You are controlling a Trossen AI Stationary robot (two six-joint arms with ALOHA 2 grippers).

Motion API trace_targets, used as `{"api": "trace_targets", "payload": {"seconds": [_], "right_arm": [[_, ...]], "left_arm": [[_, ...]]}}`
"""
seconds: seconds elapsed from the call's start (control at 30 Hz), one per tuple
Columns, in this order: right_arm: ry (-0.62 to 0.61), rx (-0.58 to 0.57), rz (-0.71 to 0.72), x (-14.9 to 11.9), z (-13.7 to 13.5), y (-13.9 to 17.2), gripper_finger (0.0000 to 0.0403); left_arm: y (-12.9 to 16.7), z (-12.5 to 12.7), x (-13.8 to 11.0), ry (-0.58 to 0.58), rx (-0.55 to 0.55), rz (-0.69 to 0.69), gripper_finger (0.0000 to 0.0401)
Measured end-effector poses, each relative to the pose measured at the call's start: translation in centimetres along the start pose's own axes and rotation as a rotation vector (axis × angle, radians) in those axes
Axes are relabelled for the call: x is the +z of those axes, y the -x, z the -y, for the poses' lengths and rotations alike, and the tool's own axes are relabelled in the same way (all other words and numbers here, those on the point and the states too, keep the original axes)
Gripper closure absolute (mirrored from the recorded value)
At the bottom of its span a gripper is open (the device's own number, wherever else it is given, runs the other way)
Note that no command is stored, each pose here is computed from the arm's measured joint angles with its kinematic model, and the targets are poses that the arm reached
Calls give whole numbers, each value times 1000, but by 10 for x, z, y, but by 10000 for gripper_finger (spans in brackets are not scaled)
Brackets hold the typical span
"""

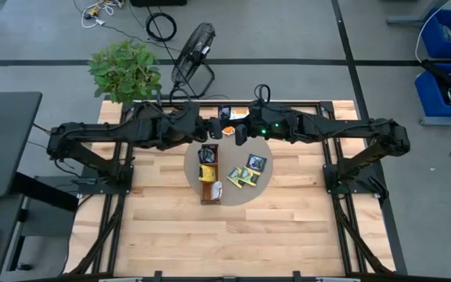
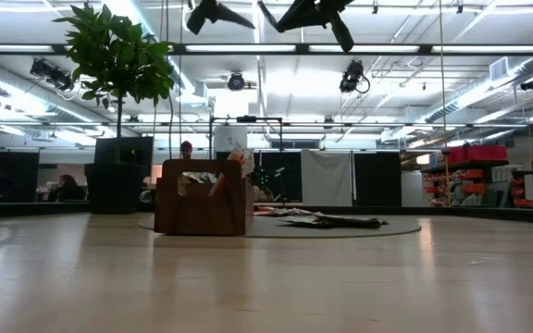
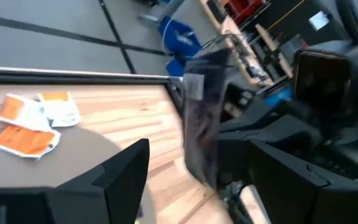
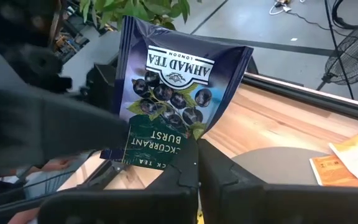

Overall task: Pick & Place Tea
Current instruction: Put the violet tea bag into the top section of the wooden organizer

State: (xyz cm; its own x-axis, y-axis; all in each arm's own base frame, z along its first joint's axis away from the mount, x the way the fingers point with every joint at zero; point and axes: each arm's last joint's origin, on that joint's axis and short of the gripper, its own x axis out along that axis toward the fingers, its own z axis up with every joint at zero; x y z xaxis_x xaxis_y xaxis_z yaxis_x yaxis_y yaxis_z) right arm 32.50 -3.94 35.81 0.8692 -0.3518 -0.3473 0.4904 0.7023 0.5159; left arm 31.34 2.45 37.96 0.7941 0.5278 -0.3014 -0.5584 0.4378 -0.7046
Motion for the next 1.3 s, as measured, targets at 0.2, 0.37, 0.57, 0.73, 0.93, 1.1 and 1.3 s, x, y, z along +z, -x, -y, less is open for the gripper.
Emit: {"api": "trace_targets", "payload": {"seconds": [0.2,0.37,0.57,0.73,0.93,1.1,1.3], "right_arm": [[3,-6,-8,-1,1,0,403],[3,-10,-12,-1,1,0,403],[1,-11,-13,-1,1,0,403],[2,-12,-13,-1,1,0,403],[9,-12,-13,-1,1,0,403],[59,19,-41,-2,1,0,395],[134,86,-113,-3,0,6,351]], "left_arm": [[-1,1,0,-5,-4,10,181],[-1,1,0,-33,-4,17,243],[-1,1,0,-45,-4,17,319],[-1,1,0,-75,-3,17,370],[-1,1,0,-80,-2,17,396],[-1,2,0,-105,-18,-5,398],[6,-3,8,-95,-95,-166,399]]}}
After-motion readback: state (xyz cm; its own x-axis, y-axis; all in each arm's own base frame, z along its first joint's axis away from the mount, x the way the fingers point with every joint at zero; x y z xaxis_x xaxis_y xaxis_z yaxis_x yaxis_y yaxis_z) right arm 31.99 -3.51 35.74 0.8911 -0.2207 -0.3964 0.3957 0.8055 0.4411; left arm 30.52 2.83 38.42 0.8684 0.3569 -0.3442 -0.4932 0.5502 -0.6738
